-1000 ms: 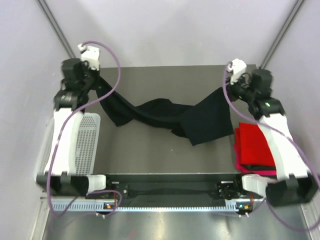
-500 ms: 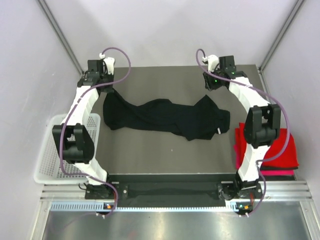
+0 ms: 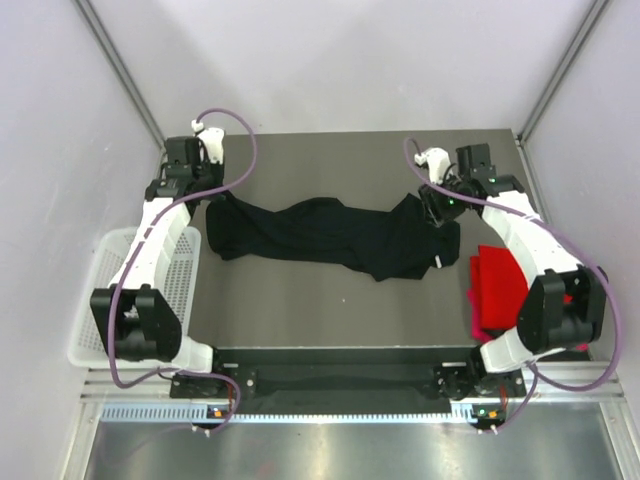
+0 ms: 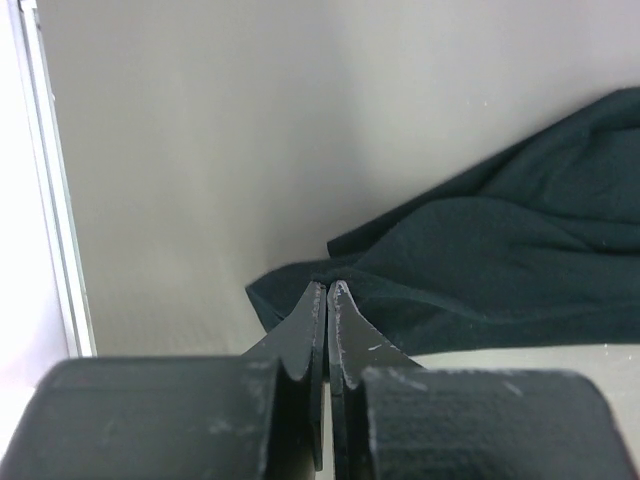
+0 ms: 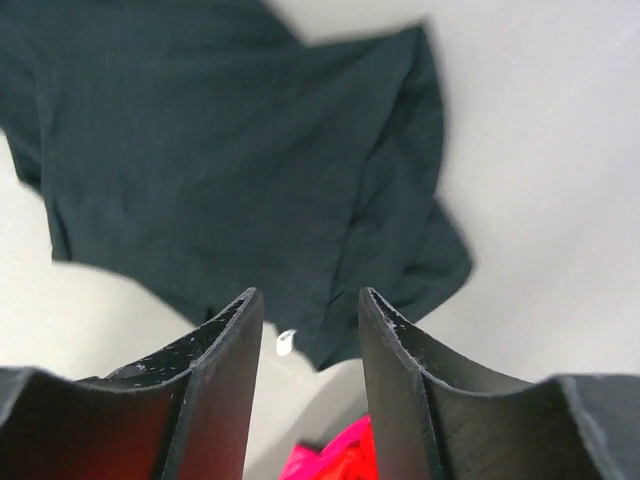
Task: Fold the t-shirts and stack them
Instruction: Flatten the tshirt out
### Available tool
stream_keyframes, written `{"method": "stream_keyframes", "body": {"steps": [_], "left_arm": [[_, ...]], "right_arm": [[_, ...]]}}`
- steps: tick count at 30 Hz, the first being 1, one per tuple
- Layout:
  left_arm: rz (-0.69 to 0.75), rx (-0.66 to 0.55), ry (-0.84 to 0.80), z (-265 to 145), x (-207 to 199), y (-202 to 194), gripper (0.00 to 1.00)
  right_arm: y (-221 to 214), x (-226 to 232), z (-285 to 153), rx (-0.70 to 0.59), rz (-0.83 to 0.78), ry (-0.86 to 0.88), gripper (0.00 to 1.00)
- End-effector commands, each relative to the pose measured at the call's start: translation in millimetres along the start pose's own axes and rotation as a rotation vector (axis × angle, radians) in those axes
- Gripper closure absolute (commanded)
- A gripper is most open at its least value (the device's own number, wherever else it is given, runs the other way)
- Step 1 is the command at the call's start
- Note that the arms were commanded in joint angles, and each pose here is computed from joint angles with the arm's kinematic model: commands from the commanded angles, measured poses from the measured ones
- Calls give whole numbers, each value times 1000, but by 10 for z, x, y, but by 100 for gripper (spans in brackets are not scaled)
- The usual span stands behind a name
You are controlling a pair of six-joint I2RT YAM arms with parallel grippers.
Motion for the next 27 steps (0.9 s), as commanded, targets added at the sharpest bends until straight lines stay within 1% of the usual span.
{"method": "stream_keyframes", "body": {"steps": [1,3,4,8,13,20,27], "left_arm": [[-6,-66,-25,-112,-51,76,100],[-4,-55,-23,-119,-43,52,100],[-2,-55,-24,-135,-49,40,100],[-3,-66,-25,-149,-46,32,100],[-4,-67,-28,-151,-55,43,100],[-7,-64,-26,-144,-49,24,100],[-4,-61,-23,-132,-41,-19,100]], "right_arm": [[-231,145,135,127,37,128,56],[-326,170,250,169,58,157,56],[-338,159,278,171,56,151,56],[-473,130,395,242,70,131,56],[-532,115,423,274,78,118,56],[-699,113,469,353,106,110,57],[-764,116,517,376,122,118,57]]}}
Point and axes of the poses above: each gripper's point midway between its finger pads, its own z axis out along the fingers, its own x axis along the line the jaws close on, y = z × x, the point moved 5 cm from there along -z, back along the fingers, and after that the axes turned 11 degrees about -z, right-handed, at the moved point
